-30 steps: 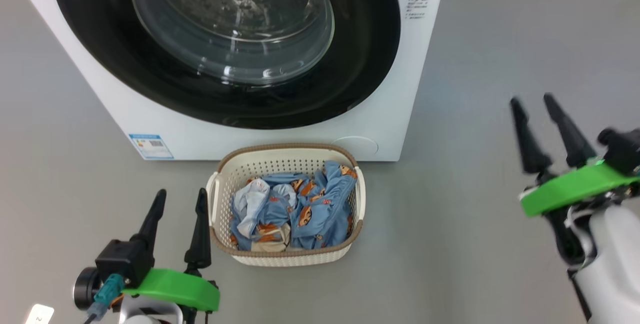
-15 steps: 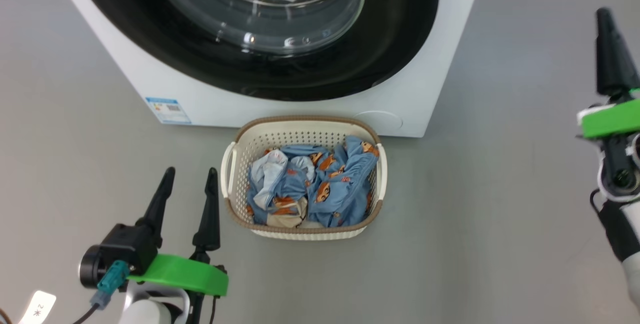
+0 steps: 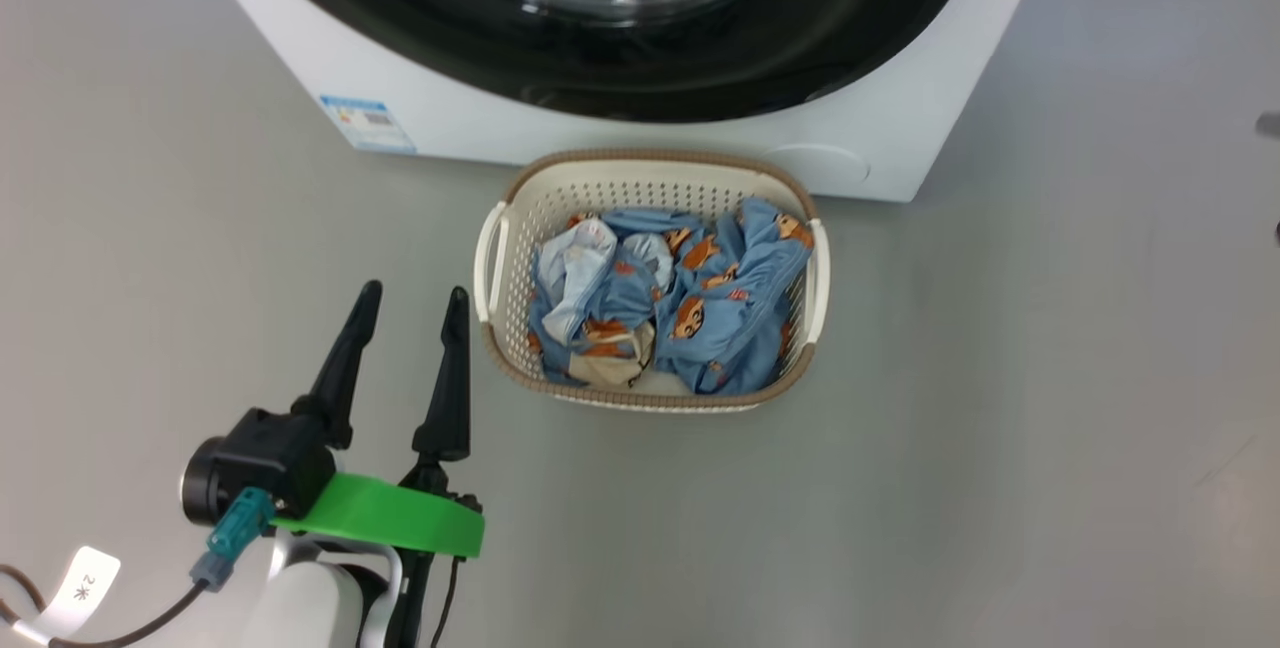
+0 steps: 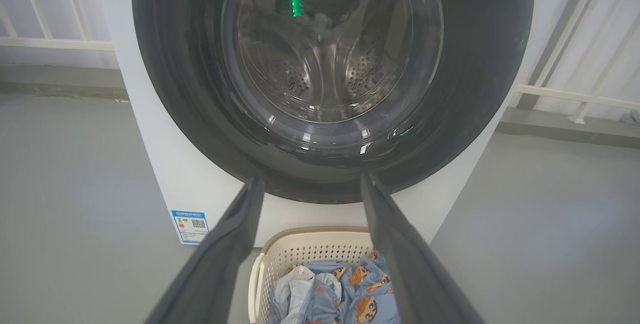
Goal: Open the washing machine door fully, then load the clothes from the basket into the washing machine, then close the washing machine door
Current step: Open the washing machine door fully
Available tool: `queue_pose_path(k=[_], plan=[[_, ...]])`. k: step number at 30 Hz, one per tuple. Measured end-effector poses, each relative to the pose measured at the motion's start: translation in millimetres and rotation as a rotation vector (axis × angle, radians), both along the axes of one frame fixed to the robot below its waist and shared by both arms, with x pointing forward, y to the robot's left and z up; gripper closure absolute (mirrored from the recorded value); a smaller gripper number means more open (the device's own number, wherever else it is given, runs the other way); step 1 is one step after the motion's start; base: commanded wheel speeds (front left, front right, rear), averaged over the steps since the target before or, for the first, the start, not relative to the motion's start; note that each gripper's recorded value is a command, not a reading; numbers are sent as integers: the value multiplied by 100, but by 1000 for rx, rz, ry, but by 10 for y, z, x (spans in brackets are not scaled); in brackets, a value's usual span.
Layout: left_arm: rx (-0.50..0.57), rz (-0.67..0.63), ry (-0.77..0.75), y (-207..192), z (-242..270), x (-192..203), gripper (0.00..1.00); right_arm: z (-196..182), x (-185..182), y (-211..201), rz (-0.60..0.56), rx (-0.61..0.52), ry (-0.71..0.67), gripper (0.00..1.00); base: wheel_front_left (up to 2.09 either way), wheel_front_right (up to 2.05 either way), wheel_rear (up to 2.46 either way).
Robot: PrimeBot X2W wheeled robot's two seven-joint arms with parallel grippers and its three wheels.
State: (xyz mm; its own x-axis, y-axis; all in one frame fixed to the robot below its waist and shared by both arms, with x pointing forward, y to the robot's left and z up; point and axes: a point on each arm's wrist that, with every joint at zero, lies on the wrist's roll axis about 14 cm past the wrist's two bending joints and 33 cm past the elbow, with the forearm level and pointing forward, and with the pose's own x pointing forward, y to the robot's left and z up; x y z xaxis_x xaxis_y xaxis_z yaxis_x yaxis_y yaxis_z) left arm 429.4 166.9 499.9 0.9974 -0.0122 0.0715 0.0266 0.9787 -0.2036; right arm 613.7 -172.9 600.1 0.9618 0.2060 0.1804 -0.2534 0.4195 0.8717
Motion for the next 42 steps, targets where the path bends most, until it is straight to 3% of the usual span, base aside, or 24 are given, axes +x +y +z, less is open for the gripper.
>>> queue_pose_path(k=[9,22,42], plan=[[7,24,29,71,-110,60,0,-237,293,380,202,130,123,100,0,0,0],[-12,56,54,144,-200,102,0,-354,541,788,425,128,212,100,0,0,0],[-34,93,91,199,-300,60,0,-359,768,1146,517,121,236,100,0,0,0]])
